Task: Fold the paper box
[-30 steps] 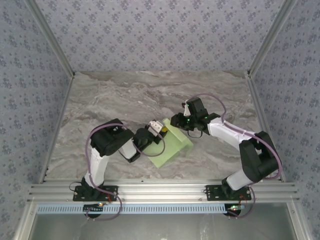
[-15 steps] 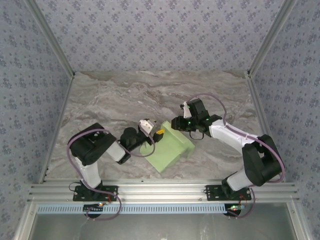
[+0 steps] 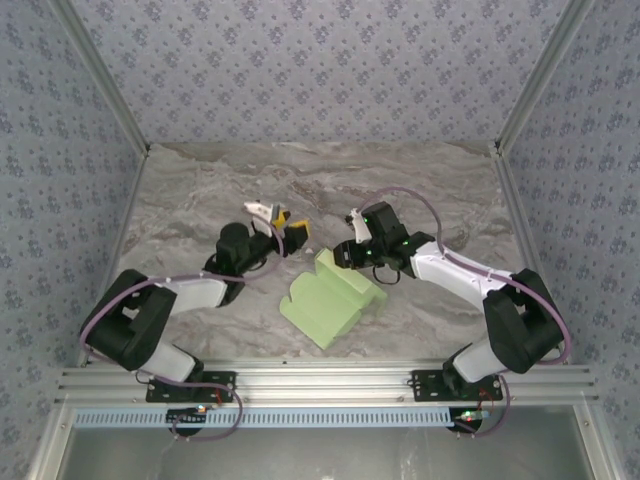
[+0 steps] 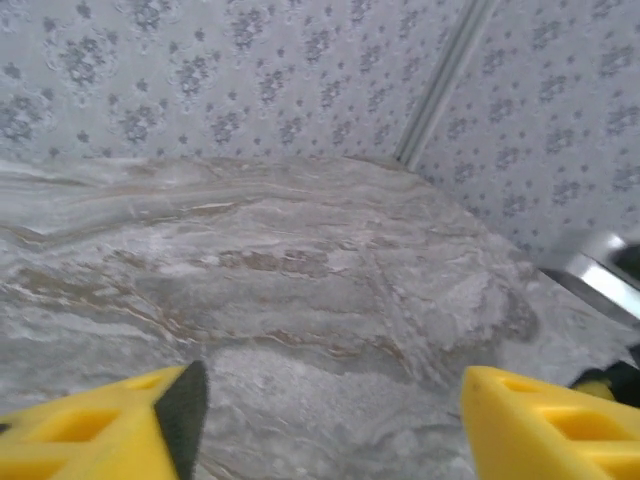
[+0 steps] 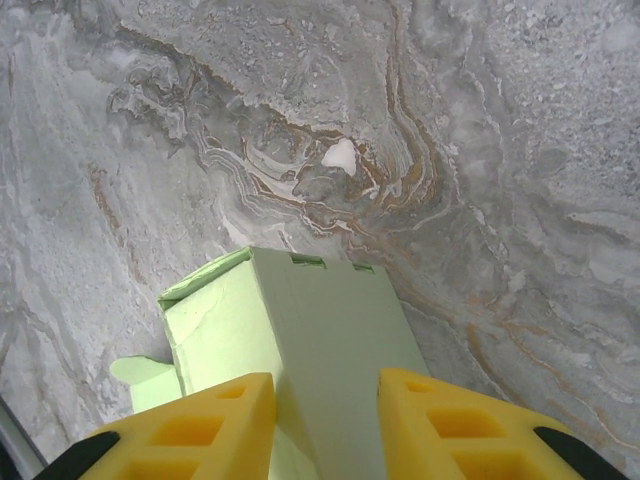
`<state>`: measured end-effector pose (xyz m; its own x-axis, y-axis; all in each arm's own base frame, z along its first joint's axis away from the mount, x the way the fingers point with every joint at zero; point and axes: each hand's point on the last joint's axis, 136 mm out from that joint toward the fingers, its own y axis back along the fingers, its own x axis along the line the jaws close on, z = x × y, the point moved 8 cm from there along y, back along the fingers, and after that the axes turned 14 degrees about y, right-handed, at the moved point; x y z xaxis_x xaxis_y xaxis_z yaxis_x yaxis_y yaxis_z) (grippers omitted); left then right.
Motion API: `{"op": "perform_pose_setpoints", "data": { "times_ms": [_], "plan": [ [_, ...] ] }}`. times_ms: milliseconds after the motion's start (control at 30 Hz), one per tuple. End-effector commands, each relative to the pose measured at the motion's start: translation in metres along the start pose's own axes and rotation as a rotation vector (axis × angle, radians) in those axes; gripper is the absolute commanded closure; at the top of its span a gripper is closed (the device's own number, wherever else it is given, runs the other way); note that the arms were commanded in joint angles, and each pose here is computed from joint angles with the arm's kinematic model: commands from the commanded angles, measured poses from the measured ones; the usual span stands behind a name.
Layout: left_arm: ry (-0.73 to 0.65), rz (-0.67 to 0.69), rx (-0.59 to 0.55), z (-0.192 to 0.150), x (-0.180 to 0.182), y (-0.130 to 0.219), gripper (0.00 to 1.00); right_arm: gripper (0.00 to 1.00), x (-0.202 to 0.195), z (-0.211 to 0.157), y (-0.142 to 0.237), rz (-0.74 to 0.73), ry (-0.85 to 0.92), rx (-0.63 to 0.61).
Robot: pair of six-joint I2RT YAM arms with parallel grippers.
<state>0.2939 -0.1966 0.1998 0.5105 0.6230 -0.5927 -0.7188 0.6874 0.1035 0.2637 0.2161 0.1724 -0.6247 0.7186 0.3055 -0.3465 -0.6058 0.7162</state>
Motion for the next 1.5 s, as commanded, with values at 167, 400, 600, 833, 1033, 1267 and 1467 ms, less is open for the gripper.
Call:
{"op": "perform_pose_setpoints", "data": {
  "times_ms": [167, 400, 600, 833, 1033, 1267, 1467],
  "plan": [
    [0.259, 0.13, 0.247, -0.04, 0.02, 0.004, 0.34, 0.66, -0.003, -0.006, -0.006, -0.053, 0.048, 0.071],
    [0.258, 0.1, 0.393, -0.059, 0.004, -0.016, 0.42, 0.66, -0.003, -0.002, -0.009, -0.049, 0.06, 0.066],
    [0.295, 0.113, 0.415, -0.067, 0.011, -0.023, 0.5, 0.66, -0.003, -0.003, -0.011, -0.043, 0.062, 0.07],
    [0.306, 0.11, 0.442, -0.073, 0.011, -0.022, 0.55, 0.66, -0.001, -0.001, -0.013, -0.022, 0.07, 0.063],
    [0.317, 0.083, 0.477, -0.081, 0.003, -0.027, 0.58, 0.66, 0.0, 0.003, -0.016, -0.008, 0.078, 0.045],
    [0.232, -0.024, 0.37, -0.071, 0.006, -0.009, 0.49, 0.67, 0.005, 0.002, -0.018, 0.025, 0.195, 0.04],
    [-0.062, -0.097, 0.227, -0.027, -0.006, 0.01, 0.01, 0.69, 0.01, 0.0, -0.017, 0.034, 0.381, 0.066]
  ]
}}
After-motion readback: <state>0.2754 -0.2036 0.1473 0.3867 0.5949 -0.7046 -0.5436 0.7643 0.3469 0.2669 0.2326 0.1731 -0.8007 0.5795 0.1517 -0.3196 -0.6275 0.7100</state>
